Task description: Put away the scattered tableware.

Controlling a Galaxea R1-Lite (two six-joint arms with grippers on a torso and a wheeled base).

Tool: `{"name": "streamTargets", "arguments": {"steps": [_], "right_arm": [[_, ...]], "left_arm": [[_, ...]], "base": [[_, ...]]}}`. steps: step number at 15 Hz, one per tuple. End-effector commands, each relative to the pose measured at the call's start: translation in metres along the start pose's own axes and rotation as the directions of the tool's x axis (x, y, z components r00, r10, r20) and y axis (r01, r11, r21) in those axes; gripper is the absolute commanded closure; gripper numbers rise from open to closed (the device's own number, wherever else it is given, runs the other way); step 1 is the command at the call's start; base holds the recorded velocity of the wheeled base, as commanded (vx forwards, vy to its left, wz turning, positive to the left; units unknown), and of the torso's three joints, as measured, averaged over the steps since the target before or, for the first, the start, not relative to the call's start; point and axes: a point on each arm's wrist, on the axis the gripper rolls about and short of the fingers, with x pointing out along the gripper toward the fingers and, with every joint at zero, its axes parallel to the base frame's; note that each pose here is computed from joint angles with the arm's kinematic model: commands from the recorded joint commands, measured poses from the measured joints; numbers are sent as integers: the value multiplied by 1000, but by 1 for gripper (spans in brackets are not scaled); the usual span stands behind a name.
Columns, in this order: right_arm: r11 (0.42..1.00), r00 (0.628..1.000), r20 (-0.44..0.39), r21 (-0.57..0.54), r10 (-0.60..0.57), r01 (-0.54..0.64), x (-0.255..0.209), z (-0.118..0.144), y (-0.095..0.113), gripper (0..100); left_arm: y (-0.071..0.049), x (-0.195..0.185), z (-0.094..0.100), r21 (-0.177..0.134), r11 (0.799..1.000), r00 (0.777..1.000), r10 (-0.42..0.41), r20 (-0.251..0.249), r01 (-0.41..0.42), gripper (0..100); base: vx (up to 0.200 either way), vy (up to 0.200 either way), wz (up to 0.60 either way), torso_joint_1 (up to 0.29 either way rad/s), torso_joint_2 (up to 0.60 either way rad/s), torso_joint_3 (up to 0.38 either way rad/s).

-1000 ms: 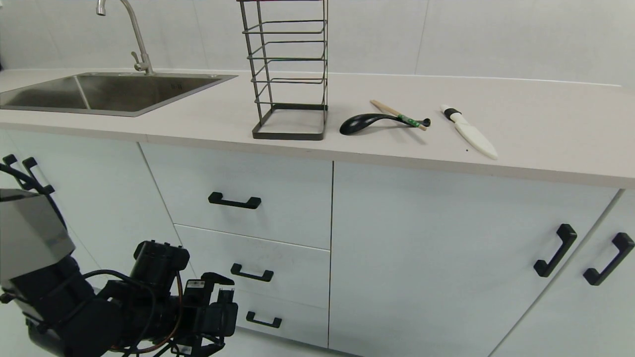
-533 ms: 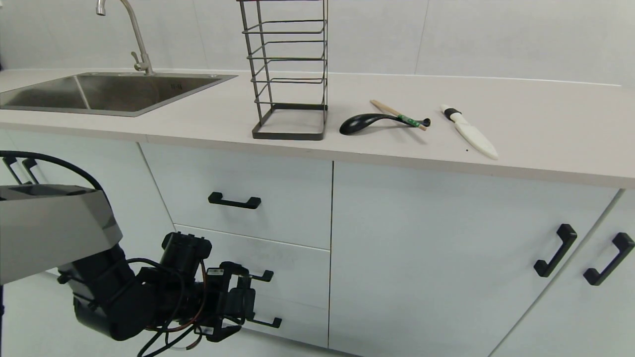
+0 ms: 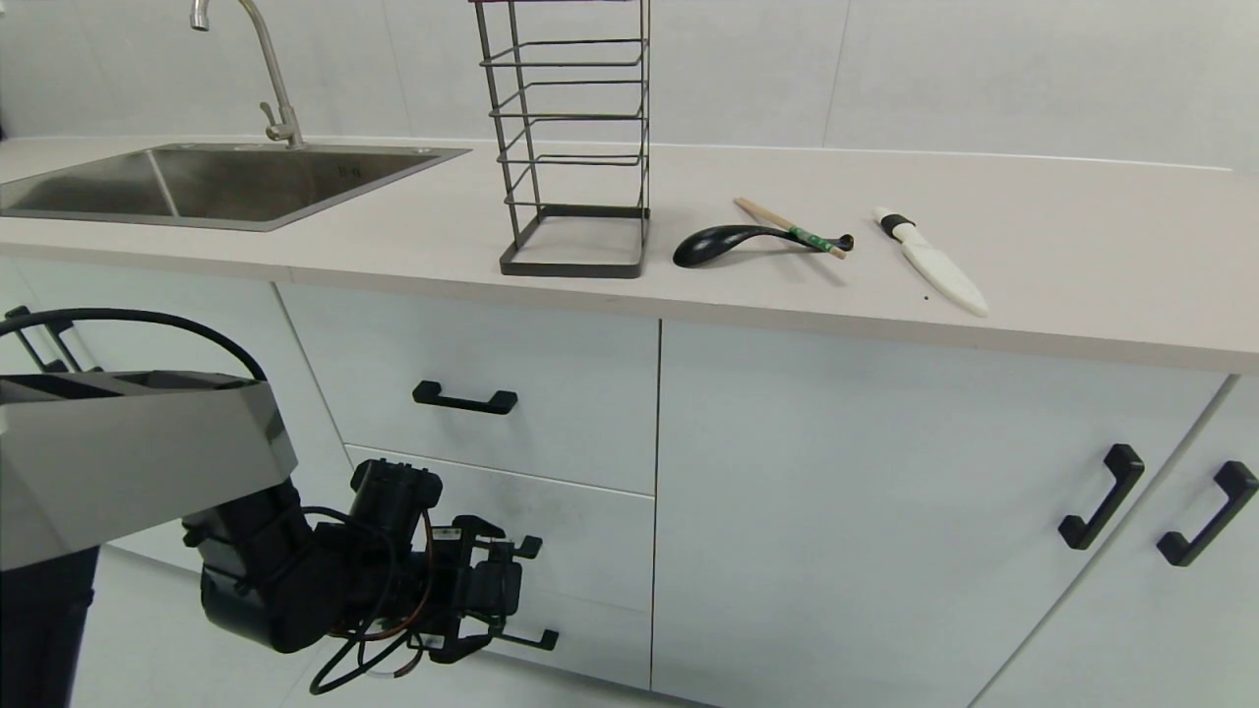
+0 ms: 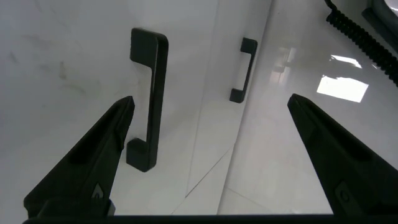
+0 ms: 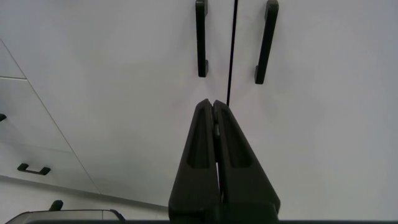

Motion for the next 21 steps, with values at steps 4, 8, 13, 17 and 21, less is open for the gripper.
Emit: {"name": "streamTargets", "arguments": {"steps": [4,8,13,17,21], "right_arm": [[1000,1000,-1,0,1,-1,0,0,0,100],[1000,1000,-1,0,1,-1,0,0,0,100],[1000,1000,-1,0,1,-1,0,0,0,100],[1000,1000,-1,0,1,-1,0,0,0,100],[1000,1000,-1,0,1,-1,0,0,0,100]], "left_arm": [[1,15,-7,2,999,999,38,-16,-38,0],[-4,22,-7,4,1000,1000,22,-12,-22,0],[-12,31,-10,0,1000,1000,-10,-21,10,0],[-24,26,-10,-9,999,998,-50,-29,50,0],[-23,23,-8,-5,999,999,-42,-29,41,0]], "base": [[0,0,0,0,0,0],[0,0,0,0,0,0],[0,0,0,0,0,0],[0,0,0,0,0,0],[0,0,0,0,0,0]]}}
